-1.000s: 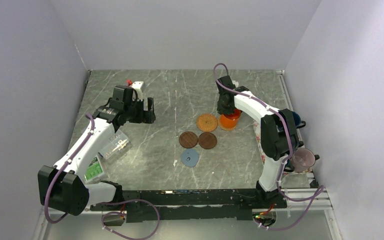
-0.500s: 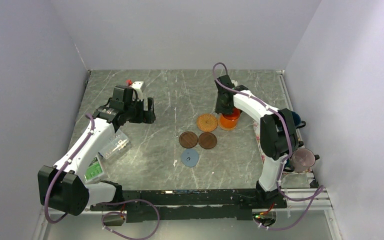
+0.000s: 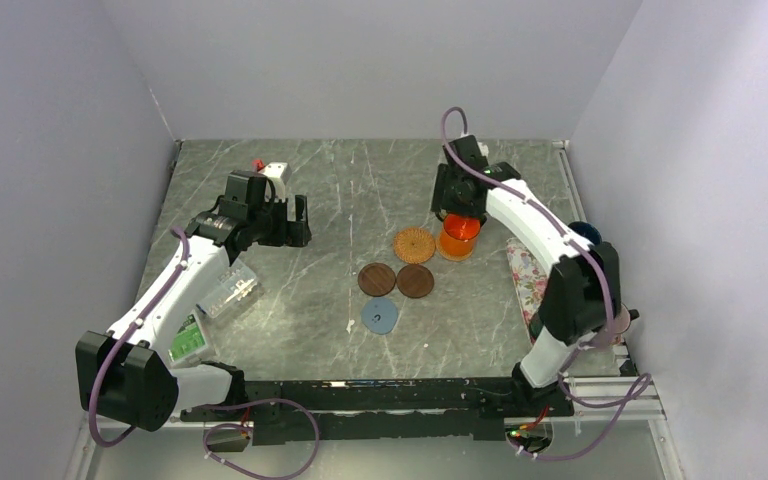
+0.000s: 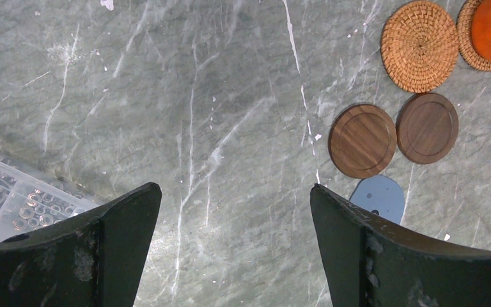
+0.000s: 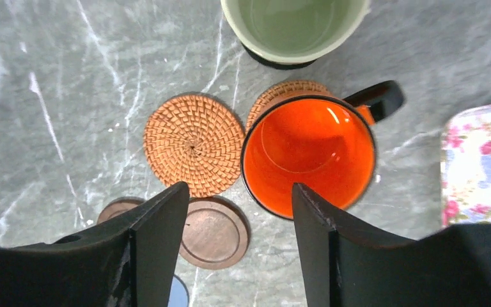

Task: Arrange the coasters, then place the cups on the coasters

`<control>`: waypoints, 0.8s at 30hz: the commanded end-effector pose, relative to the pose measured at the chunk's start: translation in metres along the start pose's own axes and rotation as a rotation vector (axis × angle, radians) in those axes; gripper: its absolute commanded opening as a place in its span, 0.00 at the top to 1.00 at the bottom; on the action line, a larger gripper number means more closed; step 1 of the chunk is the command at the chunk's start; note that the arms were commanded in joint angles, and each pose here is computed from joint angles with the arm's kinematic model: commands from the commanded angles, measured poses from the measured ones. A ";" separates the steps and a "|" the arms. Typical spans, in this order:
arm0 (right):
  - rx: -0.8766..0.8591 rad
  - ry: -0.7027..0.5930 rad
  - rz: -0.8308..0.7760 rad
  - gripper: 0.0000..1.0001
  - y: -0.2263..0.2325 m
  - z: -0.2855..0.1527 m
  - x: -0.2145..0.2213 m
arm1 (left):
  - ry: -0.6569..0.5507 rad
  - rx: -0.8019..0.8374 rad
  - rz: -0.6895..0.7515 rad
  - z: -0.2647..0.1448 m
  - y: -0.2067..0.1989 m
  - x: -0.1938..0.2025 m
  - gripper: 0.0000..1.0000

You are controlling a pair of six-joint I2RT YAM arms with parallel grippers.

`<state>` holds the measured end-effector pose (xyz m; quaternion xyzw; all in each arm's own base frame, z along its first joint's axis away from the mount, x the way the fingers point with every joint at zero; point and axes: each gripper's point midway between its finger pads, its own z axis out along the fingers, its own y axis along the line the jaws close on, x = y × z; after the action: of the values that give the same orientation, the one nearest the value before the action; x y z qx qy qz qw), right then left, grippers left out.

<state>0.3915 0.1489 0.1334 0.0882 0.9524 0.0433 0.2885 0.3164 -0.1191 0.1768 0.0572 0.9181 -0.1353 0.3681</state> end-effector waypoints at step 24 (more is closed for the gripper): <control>0.445 -0.218 0.299 0.25 -0.236 -0.043 -0.044 | -0.020 0.009 0.005 0.000 -0.002 -0.007 0.07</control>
<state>0.3561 -0.0731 0.1526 0.2904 0.8941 -0.1063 0.3239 0.3166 -0.1190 0.1761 0.0572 0.9186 -0.1347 0.3672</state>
